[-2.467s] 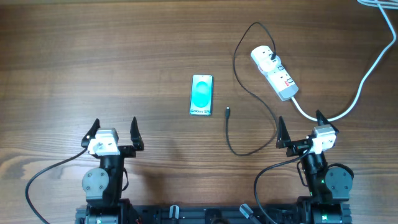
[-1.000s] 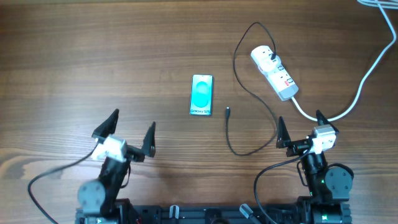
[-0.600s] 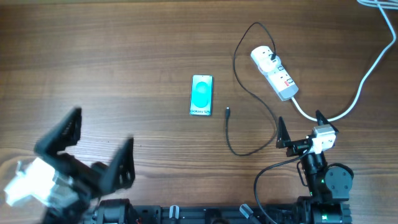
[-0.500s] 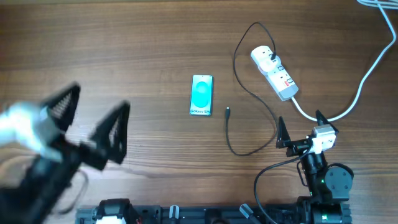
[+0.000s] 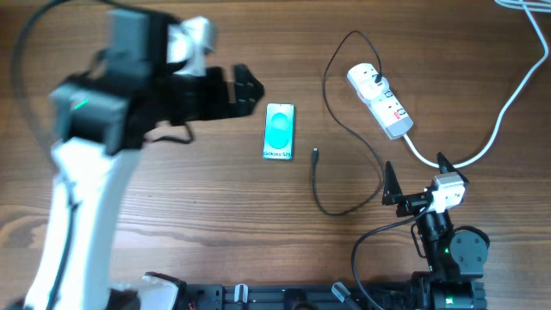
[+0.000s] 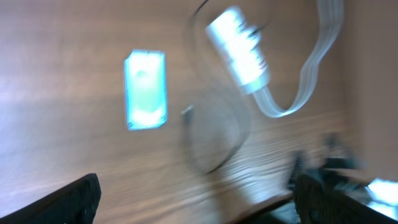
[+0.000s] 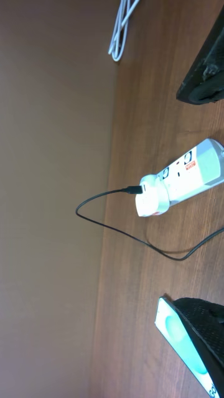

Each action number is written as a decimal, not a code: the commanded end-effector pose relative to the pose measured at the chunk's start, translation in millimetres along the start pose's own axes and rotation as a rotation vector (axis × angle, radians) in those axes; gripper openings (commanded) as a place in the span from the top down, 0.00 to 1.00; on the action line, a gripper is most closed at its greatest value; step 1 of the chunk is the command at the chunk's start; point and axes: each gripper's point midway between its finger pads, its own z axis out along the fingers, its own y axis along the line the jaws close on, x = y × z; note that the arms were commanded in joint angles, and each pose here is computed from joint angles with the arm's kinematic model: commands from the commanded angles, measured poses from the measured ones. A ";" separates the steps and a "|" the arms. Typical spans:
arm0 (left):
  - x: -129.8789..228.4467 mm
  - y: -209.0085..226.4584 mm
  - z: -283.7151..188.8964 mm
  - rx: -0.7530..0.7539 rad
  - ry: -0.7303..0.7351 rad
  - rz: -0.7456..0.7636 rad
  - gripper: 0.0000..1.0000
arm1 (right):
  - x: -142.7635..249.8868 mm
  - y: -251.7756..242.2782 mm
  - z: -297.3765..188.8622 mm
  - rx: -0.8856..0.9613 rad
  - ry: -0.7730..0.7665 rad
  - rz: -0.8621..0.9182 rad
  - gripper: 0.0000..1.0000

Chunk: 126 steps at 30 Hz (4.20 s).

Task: Plug charger to phone and switch on socket
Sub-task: 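Move the left gripper over the Galaxy S25 phone, then lower the left gripper and close it on the phone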

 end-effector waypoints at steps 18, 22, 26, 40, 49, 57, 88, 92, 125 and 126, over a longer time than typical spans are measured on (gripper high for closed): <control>18.7 62.6 258.9 -0.366 0.303 -0.088 0.00 | -2.0 0.5 -0.2 -0.002 -0.009 -0.019 0.00; 31.2 71.8 280.6 -0.392 0.347 -0.084 0.00 | -2.0 0.5 -0.2 -0.002 -0.009 -0.019 0.00; 34.8 81.0 290.3 -0.423 0.357 -0.064 0.00 | -2.0 0.5 -0.2 -0.002 -0.009 -0.019 0.00; 46.4 99.1 310.4 -0.539 0.365 0.022 0.00 | -2.0 0.5 -0.2 -0.002 -0.009 -0.019 0.00; 58.2 100.3 320.4 -0.515 0.417 0.033 0.00 | -2.0 0.5 -0.2 -0.002 -0.009 -0.019 0.00; 85.4 103.4 323.9 -0.482 0.504 0.003 0.00 | -2.0 0.5 -0.2 -0.002 -0.009 -0.019 0.00; 97.4 104.6 326.2 -0.457 0.544 0.009 0.22 | -2.0 0.5 -0.2 -0.001 -0.009 -0.019 0.00; 96.8 104.1 326.0 -0.456 0.542 0.009 0.23 | -2.0 0.5 -0.2 -0.001 -0.009 -0.019 0.00; 33.8 67.5 248.6 -0.458 0.289 0.012 0.00 | -1.8 0.5 -0.2 -0.002 -0.009 -0.019 0.00; 35.5 69.9 253.5 -0.463 0.296 0.011 0.00 | -2.0 0.5 -0.2 -0.001 -0.009 -0.019 0.00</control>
